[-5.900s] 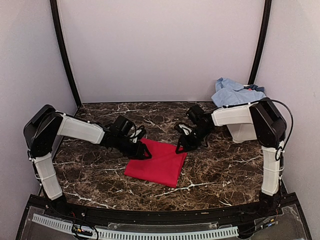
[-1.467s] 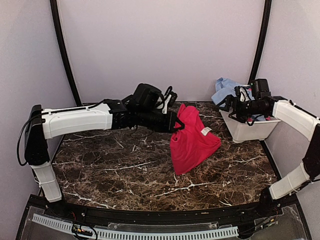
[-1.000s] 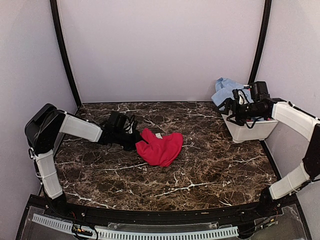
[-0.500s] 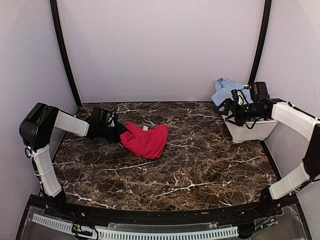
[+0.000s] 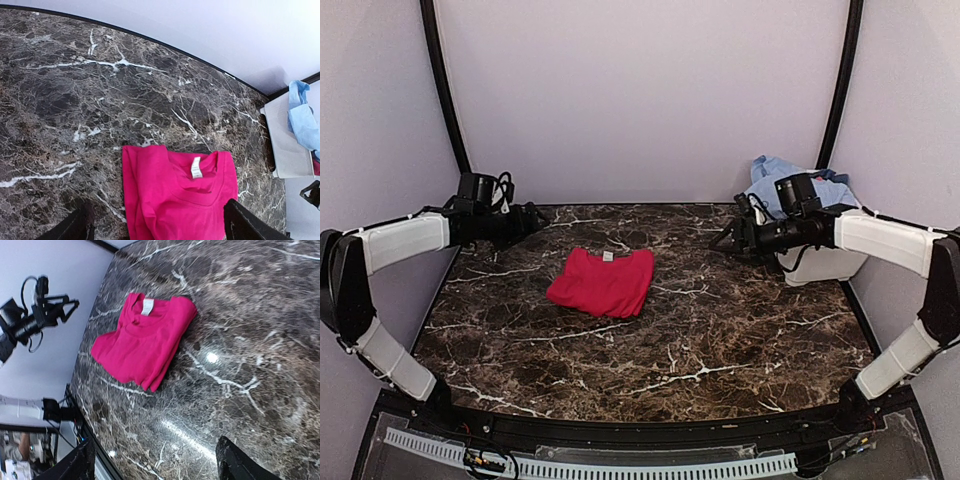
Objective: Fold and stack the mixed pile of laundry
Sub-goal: Turn over the square-folded T-shirt at the center of the board, then smooth out the square-folded T-shirt at the center of the board.
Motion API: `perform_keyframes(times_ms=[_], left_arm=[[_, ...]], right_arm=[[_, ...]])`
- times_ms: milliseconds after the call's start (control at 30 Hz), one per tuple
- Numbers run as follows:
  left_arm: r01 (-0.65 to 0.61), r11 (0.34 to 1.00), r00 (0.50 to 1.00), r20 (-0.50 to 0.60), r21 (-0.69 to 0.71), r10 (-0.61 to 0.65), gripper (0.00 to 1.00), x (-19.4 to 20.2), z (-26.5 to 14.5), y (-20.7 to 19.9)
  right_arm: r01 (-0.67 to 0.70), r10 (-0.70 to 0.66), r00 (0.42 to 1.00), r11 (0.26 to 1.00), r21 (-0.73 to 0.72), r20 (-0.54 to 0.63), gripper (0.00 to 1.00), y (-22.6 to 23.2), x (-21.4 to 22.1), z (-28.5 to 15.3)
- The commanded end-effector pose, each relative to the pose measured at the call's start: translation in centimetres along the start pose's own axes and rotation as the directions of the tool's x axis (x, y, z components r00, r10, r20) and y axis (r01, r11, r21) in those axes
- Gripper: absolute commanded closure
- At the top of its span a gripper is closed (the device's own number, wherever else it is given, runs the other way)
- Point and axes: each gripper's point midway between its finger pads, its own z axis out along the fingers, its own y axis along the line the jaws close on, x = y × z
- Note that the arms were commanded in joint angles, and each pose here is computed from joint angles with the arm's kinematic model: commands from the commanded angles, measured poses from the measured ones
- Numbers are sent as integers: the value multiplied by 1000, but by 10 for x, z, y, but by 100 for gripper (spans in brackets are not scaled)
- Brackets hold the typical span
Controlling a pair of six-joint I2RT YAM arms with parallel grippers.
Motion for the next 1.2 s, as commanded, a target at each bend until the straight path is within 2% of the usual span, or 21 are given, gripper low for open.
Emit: perform_keyframes(times_ms=[0, 133, 233, 333, 500, 700, 833, 1167], left_arm=[[-35, 999, 986, -165, -3, 34, 13, 51, -14, -6], [-48, 999, 966, -252, 15, 50, 17, 89, -12, -16], [-62, 998, 949, -311, -18, 54, 19, 112, -5, -12], [-48, 998, 944, -327, -32, 35, 22, 123, -1, -8], [-28, 999, 941, -337, -23, 19, 25, 130, 2, -8], [-30, 1000, 934, -356, 0, 28, 27, 136, 2, -13], [-23, 1000, 931, -365, 0, 21, 32, 141, 4, -12], [-17, 1000, 926, -378, -5, 14, 42, 147, 11, -10]], right_arm=[[18, -27, 995, 996, -91, -99, 27, 23, 32, 44], [9, -35, 982, 991, -135, -187, 37, 41, 65, 87], [7, -38, 977, 990, -144, -209, 44, 47, 77, 112], [-12, -21, 972, 990, -139, -234, 52, 49, 90, 134], [-2, -35, 971, 988, -157, -238, 60, 63, 97, 174], [-7, -20, 968, 994, -107, -249, 59, 52, 100, 208], [-9, -14, 966, 996, -86, -258, 59, 48, 101, 222], [-15, 2, 962, 999, -45, -272, 65, 35, 108, 244]])
